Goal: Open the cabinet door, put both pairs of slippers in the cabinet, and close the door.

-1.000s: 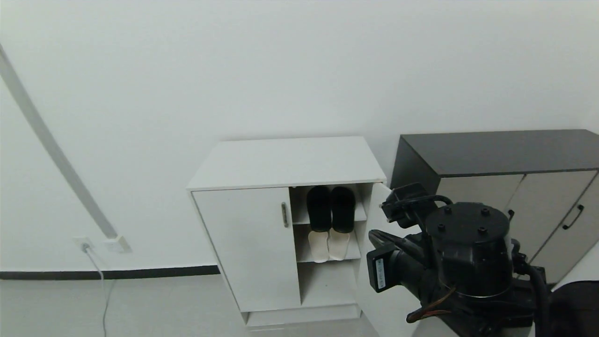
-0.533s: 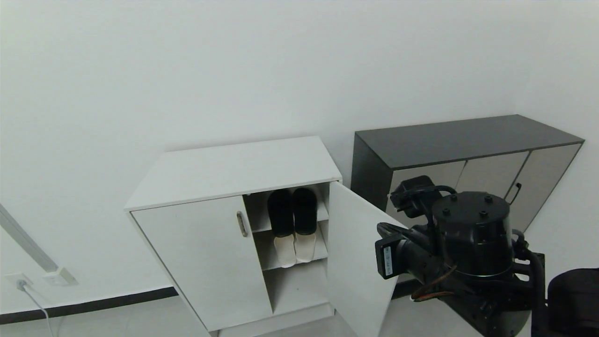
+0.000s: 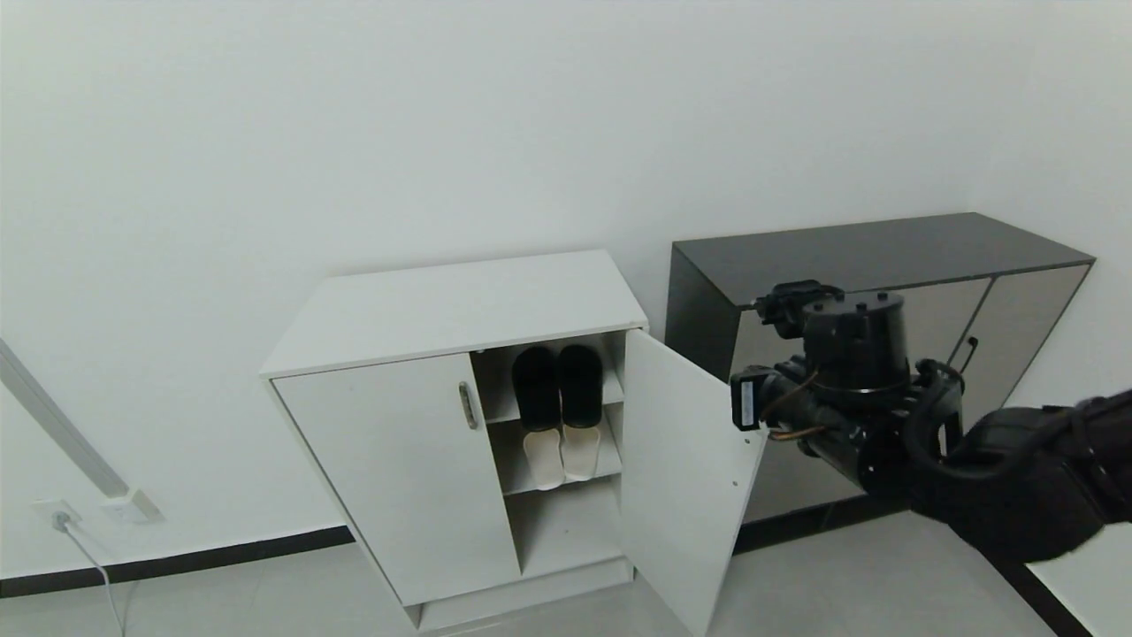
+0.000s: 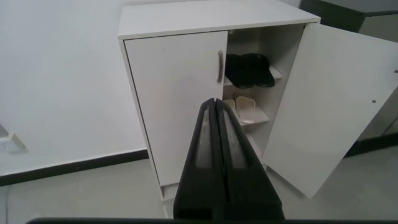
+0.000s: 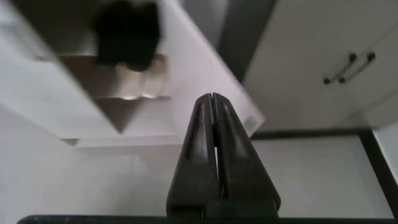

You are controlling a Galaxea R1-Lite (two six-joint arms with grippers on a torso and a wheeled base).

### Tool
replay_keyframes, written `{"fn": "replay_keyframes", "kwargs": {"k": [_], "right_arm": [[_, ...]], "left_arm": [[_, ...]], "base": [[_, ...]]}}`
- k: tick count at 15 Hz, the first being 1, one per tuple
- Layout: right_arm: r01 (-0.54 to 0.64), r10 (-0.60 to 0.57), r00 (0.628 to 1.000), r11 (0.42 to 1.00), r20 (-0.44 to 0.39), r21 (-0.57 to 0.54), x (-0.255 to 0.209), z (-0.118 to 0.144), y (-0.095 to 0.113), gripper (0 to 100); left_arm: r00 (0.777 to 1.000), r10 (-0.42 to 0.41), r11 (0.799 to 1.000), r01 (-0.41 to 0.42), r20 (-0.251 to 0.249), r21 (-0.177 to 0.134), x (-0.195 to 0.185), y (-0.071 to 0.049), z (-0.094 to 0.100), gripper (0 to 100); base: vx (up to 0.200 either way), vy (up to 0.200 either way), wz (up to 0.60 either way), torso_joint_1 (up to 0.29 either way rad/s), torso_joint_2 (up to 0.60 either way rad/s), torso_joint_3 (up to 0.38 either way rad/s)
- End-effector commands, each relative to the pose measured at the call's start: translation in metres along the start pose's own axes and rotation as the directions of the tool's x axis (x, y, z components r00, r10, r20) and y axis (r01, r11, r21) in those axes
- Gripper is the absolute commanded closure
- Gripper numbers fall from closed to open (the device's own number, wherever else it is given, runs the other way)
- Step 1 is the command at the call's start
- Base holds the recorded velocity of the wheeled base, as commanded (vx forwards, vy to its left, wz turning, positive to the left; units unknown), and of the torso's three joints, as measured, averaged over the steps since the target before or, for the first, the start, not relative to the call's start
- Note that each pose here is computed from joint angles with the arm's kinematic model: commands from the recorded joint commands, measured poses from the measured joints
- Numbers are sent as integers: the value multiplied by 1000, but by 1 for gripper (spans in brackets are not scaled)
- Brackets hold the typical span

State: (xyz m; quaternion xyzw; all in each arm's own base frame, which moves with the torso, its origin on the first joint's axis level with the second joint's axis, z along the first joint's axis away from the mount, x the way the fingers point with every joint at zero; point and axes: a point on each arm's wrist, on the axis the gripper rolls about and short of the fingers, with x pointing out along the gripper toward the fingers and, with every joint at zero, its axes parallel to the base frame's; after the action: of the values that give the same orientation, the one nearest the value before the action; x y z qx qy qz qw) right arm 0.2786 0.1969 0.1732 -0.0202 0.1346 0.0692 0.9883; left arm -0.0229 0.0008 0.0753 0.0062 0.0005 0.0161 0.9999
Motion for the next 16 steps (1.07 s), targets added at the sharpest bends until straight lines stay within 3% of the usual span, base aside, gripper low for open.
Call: {"fn": "replay_keyframes", "kwargs": {"k": [1, 6, 16], "right_arm": [[63, -62, 997, 998, -42, 13, 42, 0, -20, 100], [60, -56, 996, 997, -74, 52, 81, 7, -51, 100], [19, -2, 985, 995, -174, 98, 117, -31, -56, 100]], "left_arm": [[1000, 0, 1000, 0, -1, 0, 0, 0, 0, 100], [1000, 0, 1000, 0, -1, 0, 0, 0, 0, 100], [1000, 0, 1000, 0, -2, 0, 0, 0, 0, 100]], "base": [[0, 0, 0, 0, 0, 0], [0, 0, 0, 0, 0, 0], [0, 0, 0, 0, 0, 0]]}}
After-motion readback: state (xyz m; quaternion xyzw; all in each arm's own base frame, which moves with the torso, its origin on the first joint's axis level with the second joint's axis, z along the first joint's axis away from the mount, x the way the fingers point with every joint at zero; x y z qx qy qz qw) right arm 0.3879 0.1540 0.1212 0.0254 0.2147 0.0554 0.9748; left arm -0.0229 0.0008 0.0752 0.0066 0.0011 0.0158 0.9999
